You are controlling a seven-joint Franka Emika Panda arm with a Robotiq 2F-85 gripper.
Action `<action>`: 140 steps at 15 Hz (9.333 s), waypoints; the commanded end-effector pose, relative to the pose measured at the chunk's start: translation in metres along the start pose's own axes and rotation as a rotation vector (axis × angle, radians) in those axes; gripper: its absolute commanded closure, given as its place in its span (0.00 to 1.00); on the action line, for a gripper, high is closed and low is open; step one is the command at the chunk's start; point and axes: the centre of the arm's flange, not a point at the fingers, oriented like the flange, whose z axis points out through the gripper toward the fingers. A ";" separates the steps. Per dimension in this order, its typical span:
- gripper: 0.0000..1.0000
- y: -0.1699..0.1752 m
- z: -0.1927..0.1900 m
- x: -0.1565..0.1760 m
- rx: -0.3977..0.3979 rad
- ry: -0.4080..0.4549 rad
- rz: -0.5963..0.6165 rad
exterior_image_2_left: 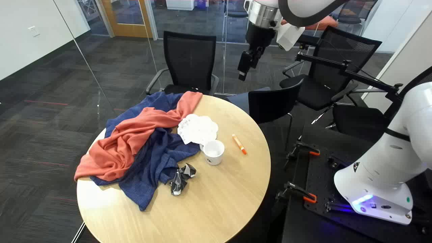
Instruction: Move the white mug to the left
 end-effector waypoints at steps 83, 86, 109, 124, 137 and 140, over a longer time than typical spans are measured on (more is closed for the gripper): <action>0.80 -0.070 0.382 0.025 -0.069 -0.097 0.164; 1.00 -0.073 0.382 0.028 -0.067 -0.101 0.158; 0.97 -0.184 0.339 -0.024 0.111 -0.221 -0.340; 0.97 -0.257 0.355 -0.007 0.184 -0.098 -0.518; 0.39 -0.259 0.354 -0.003 0.168 -0.058 -0.537; 0.17 -0.257 0.339 -0.005 0.172 -0.033 -0.529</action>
